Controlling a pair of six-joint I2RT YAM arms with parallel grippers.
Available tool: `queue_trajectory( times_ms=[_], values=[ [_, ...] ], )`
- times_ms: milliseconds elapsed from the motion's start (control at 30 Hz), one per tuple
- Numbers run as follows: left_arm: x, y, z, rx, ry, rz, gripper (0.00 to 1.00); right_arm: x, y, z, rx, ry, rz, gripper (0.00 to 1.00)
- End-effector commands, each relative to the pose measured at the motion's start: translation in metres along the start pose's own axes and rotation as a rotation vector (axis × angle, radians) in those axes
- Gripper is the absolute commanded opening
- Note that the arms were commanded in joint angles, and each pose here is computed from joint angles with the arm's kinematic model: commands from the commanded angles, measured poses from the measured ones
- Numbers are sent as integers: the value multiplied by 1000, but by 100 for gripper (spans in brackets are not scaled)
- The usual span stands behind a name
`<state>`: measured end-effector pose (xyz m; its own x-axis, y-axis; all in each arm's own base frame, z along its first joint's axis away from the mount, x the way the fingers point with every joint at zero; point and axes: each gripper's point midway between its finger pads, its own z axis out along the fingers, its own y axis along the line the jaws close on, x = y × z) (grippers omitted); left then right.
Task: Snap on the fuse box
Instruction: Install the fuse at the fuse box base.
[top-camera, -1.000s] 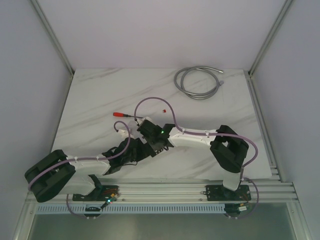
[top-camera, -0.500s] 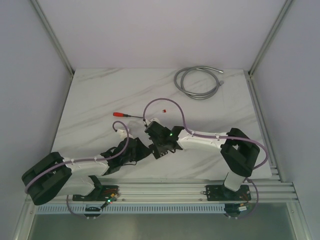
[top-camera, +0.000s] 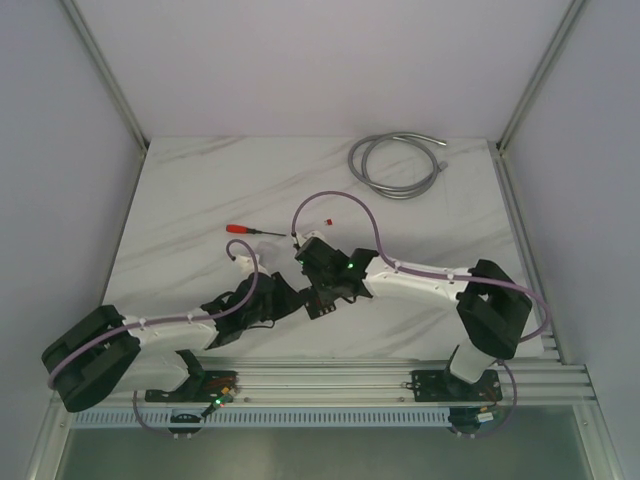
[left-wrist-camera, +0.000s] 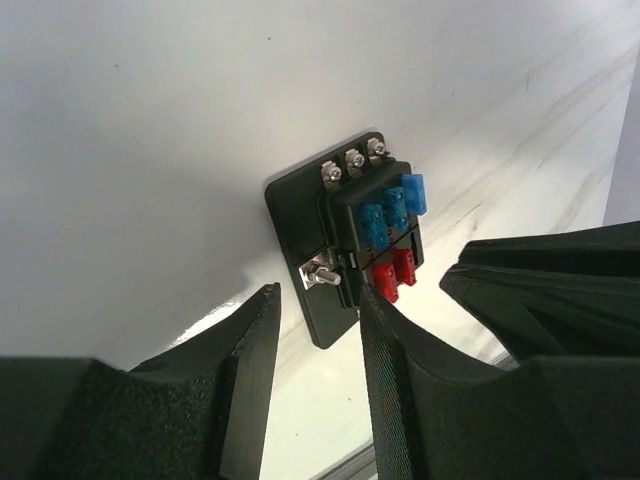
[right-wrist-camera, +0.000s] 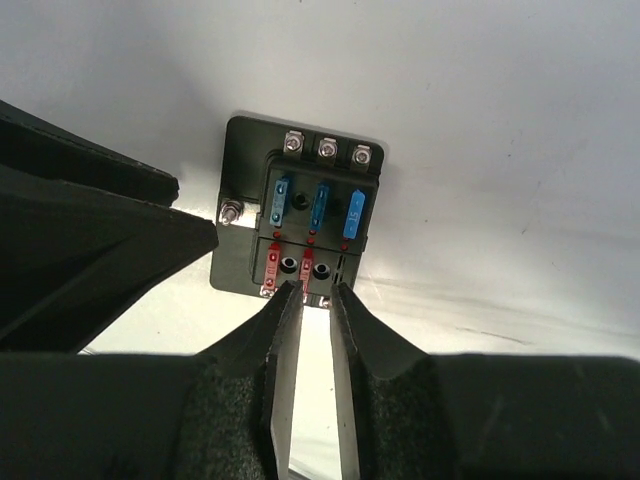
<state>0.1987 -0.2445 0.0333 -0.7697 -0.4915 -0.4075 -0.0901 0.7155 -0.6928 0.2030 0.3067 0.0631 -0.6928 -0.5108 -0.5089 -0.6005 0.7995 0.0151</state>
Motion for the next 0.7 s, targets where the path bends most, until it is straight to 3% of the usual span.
queue_trajectory(
  times_ms=[0,433,533,667],
  values=[
    [-1,-11,1,15,8,28,47,3,0,1,-13,18,17,23],
    [2,-9,5,4,20,34,46,21,5,21,-40,91,14,9],
    [2,-9,6,0,22,32,46,30,5,27,-35,127,15,0],
    [4,-6,8,-10,23,36,46,46,1,33,-13,186,10,0]
  ],
)
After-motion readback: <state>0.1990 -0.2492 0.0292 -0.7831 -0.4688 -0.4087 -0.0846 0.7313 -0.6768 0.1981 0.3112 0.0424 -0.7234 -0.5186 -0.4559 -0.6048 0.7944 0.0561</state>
